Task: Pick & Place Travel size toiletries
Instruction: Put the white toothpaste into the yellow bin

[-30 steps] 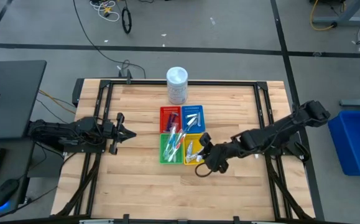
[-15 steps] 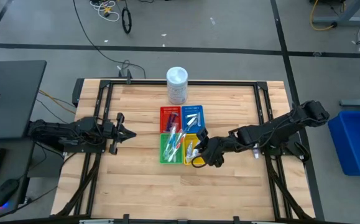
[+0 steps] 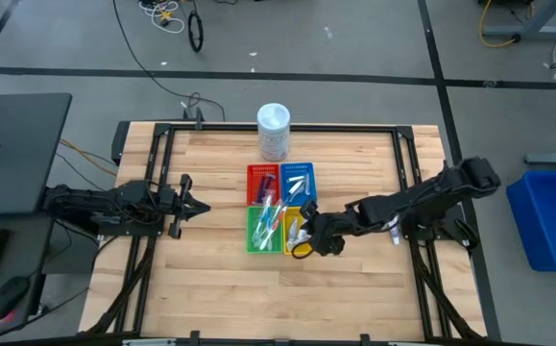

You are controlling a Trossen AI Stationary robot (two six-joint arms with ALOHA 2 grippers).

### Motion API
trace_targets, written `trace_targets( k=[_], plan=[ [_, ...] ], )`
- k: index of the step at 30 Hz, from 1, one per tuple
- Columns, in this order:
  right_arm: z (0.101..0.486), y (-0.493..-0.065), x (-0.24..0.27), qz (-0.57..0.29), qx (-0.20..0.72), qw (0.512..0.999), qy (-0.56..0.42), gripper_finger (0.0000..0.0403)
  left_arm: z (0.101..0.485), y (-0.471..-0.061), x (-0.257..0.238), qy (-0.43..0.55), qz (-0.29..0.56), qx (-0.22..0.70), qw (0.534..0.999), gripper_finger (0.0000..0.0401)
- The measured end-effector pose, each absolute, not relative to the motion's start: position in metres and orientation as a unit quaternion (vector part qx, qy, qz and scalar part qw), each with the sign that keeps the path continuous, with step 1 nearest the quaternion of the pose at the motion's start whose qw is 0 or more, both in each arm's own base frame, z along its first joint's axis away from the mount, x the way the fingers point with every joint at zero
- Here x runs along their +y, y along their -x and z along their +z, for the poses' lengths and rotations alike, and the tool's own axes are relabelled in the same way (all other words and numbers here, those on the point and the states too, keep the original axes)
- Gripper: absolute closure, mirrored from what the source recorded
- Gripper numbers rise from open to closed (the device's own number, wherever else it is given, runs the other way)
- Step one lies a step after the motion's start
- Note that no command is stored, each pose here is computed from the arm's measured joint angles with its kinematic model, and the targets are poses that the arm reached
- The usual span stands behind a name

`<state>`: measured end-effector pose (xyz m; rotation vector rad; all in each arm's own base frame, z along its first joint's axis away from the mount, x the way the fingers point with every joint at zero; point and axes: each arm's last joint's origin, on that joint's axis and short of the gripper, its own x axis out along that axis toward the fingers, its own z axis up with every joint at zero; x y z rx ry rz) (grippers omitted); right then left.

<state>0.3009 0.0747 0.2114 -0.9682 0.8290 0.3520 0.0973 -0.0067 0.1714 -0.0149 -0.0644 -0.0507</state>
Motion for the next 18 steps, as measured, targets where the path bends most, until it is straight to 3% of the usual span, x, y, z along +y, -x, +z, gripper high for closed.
trace_targets(
  k=[18],
  plan=[
    [0.187, -0.303, 0.078, 0.206, 0.422, 0.736, 0.488, 0.0323, 0.171, -0.097, -0.007, 0.007, -0.025, -0.032, 0.999, 0.0374]
  ],
)
